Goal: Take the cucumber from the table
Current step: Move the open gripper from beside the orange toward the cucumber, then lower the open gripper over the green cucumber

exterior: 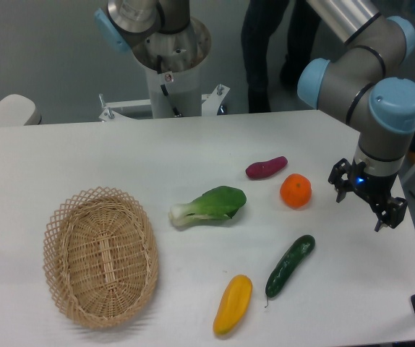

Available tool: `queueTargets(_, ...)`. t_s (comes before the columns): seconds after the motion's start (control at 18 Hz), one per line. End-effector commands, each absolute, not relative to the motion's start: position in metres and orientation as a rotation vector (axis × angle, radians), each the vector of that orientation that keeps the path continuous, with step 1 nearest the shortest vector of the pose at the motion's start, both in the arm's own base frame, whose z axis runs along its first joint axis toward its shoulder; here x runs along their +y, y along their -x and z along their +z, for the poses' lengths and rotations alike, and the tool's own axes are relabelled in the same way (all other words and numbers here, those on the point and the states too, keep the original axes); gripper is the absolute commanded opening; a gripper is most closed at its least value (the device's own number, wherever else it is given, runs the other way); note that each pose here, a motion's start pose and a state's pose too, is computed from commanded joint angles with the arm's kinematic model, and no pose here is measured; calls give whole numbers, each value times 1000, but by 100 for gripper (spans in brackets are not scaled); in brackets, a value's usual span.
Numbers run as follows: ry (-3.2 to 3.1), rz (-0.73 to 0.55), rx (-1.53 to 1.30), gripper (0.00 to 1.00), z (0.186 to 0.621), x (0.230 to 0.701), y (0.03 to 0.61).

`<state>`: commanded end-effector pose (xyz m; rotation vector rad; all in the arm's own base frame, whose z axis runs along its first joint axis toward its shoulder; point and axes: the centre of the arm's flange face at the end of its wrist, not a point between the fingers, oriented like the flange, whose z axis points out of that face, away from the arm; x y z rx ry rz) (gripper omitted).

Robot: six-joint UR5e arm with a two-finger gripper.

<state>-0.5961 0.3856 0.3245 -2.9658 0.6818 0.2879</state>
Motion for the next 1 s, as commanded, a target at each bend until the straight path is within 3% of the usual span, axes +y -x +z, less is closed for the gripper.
queueTargets(0.56,2980,264,629,100,314,392,591)
queueTargets(1.0,3028,158,288,100,273,425,576)
